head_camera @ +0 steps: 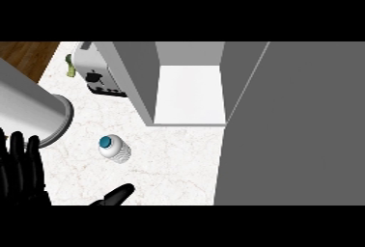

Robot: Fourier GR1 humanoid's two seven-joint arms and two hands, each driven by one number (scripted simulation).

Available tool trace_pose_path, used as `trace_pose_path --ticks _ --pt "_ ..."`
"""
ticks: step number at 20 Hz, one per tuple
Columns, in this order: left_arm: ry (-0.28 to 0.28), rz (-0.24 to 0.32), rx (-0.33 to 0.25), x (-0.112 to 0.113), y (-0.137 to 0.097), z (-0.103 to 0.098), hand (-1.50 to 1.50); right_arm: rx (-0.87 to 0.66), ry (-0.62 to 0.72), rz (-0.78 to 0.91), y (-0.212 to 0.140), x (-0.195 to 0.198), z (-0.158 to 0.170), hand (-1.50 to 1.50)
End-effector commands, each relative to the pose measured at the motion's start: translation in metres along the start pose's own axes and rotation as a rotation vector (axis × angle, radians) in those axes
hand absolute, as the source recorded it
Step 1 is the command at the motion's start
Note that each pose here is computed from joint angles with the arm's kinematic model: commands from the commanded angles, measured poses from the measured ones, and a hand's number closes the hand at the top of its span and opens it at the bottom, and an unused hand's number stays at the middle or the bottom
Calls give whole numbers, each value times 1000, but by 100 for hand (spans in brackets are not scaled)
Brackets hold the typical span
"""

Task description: Pick up the bottled water, place it into the cabinet and close the cabinet

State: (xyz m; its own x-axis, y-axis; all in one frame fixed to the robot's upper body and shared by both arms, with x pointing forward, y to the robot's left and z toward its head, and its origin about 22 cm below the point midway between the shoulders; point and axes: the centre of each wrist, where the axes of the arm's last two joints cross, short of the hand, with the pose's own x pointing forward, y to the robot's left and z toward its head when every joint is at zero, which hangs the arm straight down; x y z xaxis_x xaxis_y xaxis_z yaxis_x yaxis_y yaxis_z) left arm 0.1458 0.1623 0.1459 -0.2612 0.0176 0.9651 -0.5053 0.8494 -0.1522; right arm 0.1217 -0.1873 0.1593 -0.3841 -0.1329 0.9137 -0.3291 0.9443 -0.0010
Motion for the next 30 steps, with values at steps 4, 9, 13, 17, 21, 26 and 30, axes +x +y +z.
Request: trace_pose_path --ticks 4,9,13,17,21,26,30 --pt "-80 14 60 35 10 17 -150 -14 3 25 7 14 7 -150" --pt "-65 -13 55 29 14 17 -150 -33 -29 20 14 21 4 -150" --pt "-34 -39 70 28 10 9 -150 -25 -14 27 13 27 4 -150" --pt "-17 -63 56 18 0 5 -150 -37 -4 26 19 35 7 -150" --pt "7 -89 56 7 3 17 -150 -32 -12 21 21 28 8 -150" --pt "13 -120 69 -2 11 -7 -150 -37 -29 43 26 26 5 -150" --pt "27 -150 74 -26 17 -20 -150 -25 -21 19 29 38 3 -150"
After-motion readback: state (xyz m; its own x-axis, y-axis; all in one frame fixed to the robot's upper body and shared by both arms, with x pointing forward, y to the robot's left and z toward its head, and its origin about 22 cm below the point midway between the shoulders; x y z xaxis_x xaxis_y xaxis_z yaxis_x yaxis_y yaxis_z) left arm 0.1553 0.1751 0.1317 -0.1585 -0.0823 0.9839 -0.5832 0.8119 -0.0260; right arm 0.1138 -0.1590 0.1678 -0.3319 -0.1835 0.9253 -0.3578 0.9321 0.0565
